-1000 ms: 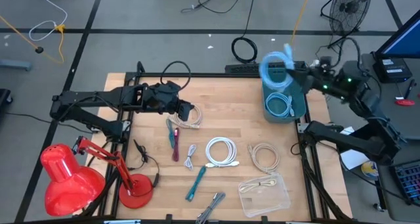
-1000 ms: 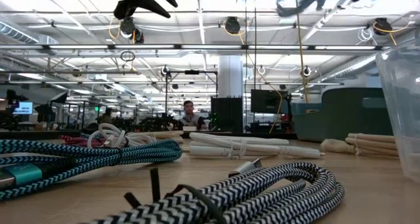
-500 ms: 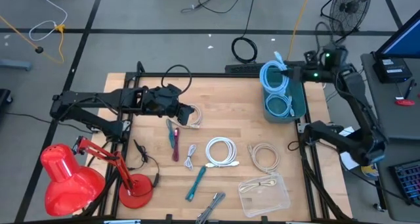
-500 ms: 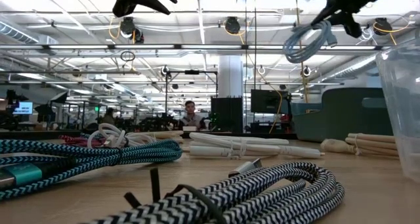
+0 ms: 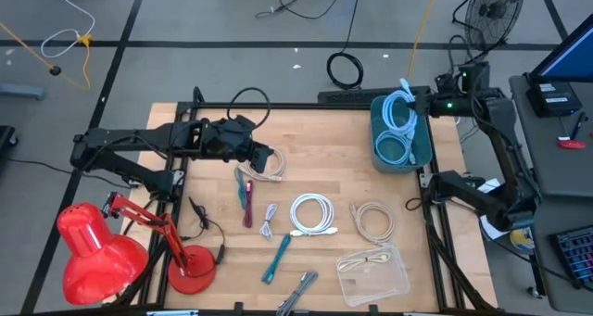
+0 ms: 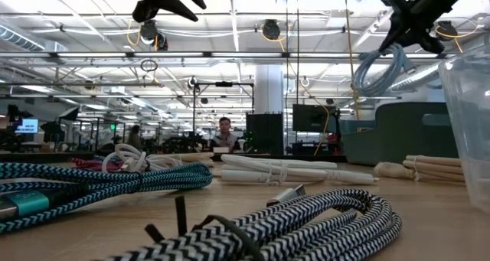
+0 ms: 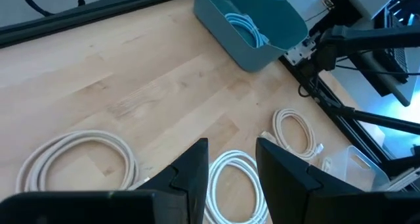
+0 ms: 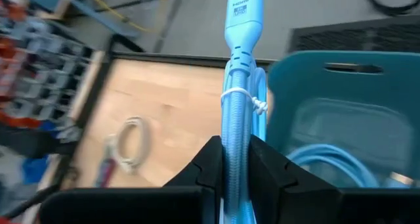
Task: Pick & Place USB Port
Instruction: Put the blue hdmi cable into the blue bin
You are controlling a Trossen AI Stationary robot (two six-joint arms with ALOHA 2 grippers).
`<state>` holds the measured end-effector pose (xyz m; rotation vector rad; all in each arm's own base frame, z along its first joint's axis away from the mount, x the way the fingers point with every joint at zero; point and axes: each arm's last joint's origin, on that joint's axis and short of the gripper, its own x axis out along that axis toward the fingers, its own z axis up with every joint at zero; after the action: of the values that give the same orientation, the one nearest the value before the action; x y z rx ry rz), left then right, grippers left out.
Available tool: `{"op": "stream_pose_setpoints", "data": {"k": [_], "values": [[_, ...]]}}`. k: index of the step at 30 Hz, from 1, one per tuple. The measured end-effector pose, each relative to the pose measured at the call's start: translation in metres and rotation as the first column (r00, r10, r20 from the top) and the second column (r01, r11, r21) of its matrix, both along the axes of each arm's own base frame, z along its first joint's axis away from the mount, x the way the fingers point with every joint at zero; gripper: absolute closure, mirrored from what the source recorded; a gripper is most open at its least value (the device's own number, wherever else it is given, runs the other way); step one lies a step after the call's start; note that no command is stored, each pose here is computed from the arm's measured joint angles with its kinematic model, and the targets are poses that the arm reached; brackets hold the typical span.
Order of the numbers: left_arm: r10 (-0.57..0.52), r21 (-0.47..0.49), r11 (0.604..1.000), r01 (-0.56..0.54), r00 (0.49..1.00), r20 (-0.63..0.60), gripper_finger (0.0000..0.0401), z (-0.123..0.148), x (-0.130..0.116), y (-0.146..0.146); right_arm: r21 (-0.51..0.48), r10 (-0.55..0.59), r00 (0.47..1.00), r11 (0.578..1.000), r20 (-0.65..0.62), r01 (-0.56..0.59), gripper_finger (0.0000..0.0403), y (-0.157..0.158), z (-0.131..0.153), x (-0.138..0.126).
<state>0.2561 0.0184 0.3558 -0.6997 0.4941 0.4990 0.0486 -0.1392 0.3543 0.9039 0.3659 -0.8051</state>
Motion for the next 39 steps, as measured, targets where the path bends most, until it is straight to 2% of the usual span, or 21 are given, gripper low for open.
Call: {"op": "stream_pose_setpoints", "data": {"k": [9,14,20,23,28,39], "values": [[-0.009,-0.001,1.0,0.009,1.0,0.0,0.0272,0.0,0.0,-0.002,0.038,-0.099,0.974,0.993,-0.203,0.109,0.0367,-0.006,-0.011,0.024],[-0.008,-0.006,1.0,0.008,1.0,-0.004,0.0272,0.0,0.0,-0.003,0.044,-0.117,0.966,0.991,-0.23,0.13,0.0367,-0.008,-0.017,0.029],[-0.008,-0.009,1.0,0.008,1.0,-0.003,0.0272,-0.001,0.0,-0.006,0.137,-0.116,0.959,0.978,-0.26,0.156,0.0367,-0.009,-0.052,0.03],[-0.007,-0.012,1.0,0.007,1.0,-0.002,0.0272,-0.001,0.0,-0.007,0.179,-0.105,0.969,0.973,-0.225,0.147,0.0364,-0.009,-0.071,0.031],[0.006,-0.009,1.0,-0.006,1.0,-0.017,0.0272,-0.002,-0.001,-0.008,0.166,-0.131,0.98,0.974,-0.153,0.156,0.0368,-0.01,-0.085,0.032],[0.019,-0.013,1.0,-0.019,1.0,-0.016,0.0272,-0.002,-0.001,-0.008,0.175,-0.141,0.979,0.97,-0.149,0.166,0.0368,-0.015,-0.114,0.035]]}}
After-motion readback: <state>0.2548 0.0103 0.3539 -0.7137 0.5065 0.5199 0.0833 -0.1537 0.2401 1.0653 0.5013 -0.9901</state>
